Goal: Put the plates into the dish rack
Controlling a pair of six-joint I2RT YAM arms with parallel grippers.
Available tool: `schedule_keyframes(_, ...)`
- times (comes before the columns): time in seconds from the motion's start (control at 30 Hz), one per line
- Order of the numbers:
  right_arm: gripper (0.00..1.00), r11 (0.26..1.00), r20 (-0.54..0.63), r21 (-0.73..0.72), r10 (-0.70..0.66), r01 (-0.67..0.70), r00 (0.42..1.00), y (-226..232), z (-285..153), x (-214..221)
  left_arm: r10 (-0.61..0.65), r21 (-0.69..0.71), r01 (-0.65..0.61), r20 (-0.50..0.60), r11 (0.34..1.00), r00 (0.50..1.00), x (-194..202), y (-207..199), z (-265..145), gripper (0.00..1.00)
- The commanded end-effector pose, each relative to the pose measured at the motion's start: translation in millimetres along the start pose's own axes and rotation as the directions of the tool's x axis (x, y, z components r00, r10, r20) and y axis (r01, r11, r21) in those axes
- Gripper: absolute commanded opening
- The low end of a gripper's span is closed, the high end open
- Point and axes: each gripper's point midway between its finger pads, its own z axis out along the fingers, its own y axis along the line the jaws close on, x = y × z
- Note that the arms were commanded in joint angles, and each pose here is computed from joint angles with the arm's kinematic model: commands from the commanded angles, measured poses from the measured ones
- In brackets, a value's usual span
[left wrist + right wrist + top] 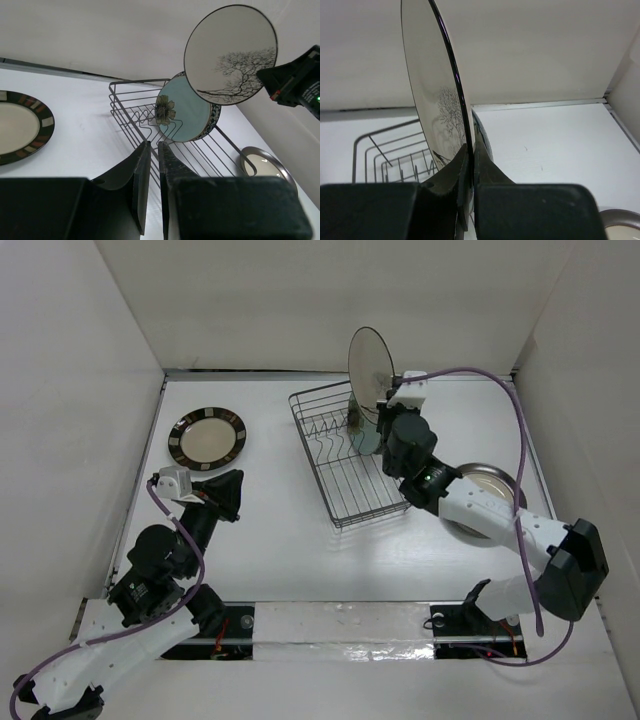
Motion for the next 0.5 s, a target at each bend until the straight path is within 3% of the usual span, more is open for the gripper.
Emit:
schedule_keyframes(0.0, 0.0, 0.992, 0.044, -0.121, 0.036, -0.031, 0.998, 24.1, 8.9, -30.1, -0.023, 0.019, 0.022, 0.041, 1.0, 0.999, -14.1, -6.0, 1.6, 0.1)
schedule_keyframes(0.23, 0.0, 0.989, -0.024, -0.133, -0.066, 0.063, 0.998, 35.8, 32.7, 2.7, -0.013, 0.025, 0.013, 0.028, 1.0, 1.0, -10.3, -8.3, 4.1, 0.1)
schedule_keyframes(0.47, 0.0, 0.992, -0.057, -0.098, -0.08, 0.074, 0.995, 41.6, 42.3, 31.0, -0.002, 0.016, 0.002, 0.015, 1.0, 1.0, -5.4, -6.9, 6.1, 0.11)
